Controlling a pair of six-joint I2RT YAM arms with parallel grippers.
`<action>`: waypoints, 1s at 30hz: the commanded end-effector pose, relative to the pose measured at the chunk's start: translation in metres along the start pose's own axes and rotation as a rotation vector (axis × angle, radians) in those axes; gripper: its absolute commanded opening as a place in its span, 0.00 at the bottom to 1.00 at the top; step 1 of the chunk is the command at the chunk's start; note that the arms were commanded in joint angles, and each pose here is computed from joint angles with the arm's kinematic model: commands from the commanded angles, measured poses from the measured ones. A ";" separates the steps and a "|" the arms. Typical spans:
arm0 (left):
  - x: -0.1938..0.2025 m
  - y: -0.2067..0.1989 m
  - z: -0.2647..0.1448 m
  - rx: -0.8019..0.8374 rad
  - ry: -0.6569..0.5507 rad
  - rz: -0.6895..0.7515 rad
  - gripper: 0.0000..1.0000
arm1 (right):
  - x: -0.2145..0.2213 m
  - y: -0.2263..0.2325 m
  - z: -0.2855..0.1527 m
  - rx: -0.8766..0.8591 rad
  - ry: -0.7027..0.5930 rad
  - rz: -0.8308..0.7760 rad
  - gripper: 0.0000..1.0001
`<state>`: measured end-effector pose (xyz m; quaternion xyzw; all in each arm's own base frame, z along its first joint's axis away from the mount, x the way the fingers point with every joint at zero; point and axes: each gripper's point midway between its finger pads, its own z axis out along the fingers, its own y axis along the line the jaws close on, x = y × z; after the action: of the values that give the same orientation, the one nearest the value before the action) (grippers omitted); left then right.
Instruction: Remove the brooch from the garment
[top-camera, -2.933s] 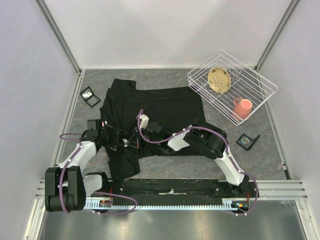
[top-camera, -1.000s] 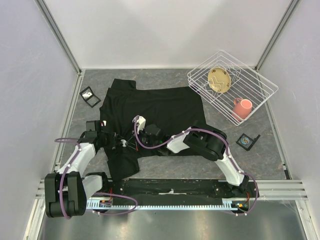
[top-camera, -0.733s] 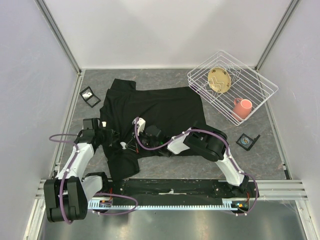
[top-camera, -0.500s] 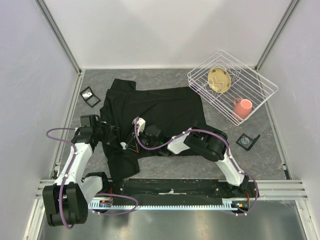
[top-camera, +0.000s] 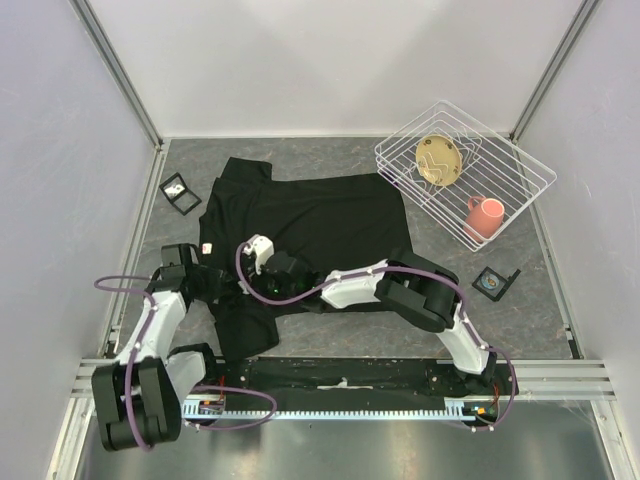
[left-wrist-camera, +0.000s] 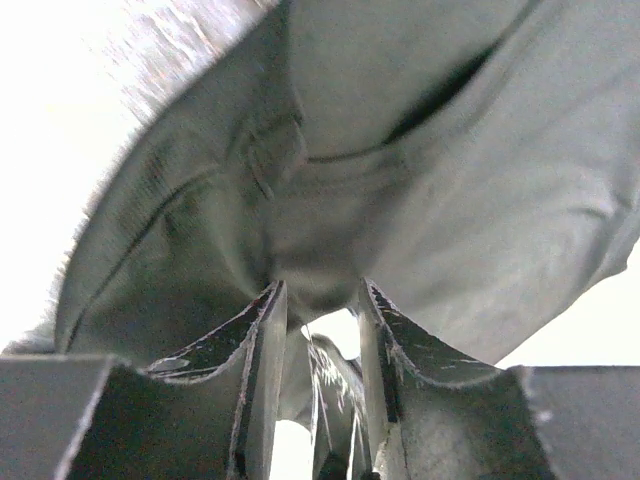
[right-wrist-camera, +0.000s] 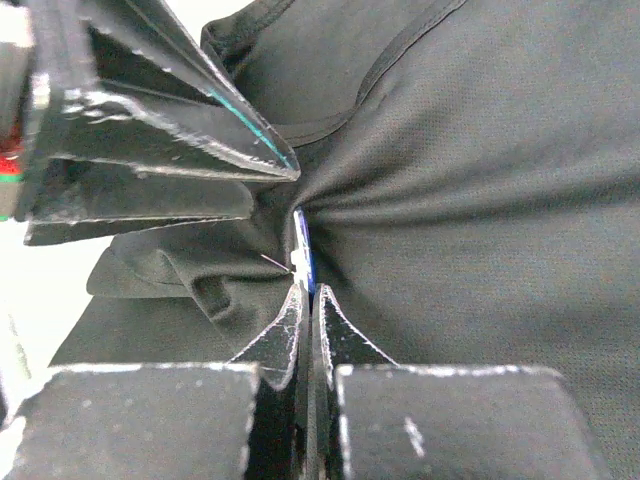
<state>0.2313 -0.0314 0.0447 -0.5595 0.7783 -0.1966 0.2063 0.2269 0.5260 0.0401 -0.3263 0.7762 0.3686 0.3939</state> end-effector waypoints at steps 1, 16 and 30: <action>-0.024 -0.001 0.015 -0.018 -0.040 -0.084 0.41 | -0.015 -0.007 -0.004 0.147 0.016 -0.125 0.00; -0.071 0.041 0.025 -0.167 -0.108 -0.127 0.33 | -0.029 -0.026 -0.023 0.463 0.061 -0.339 0.00; -0.010 -0.089 -0.064 0.349 -0.102 0.423 0.63 | -0.058 -0.043 -0.131 0.051 0.056 0.063 0.00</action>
<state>0.2565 -0.0098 0.0832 -0.4968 0.7925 -0.2155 0.2806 0.2534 0.4295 0.0925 -0.3219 0.8236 0.2255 0.4090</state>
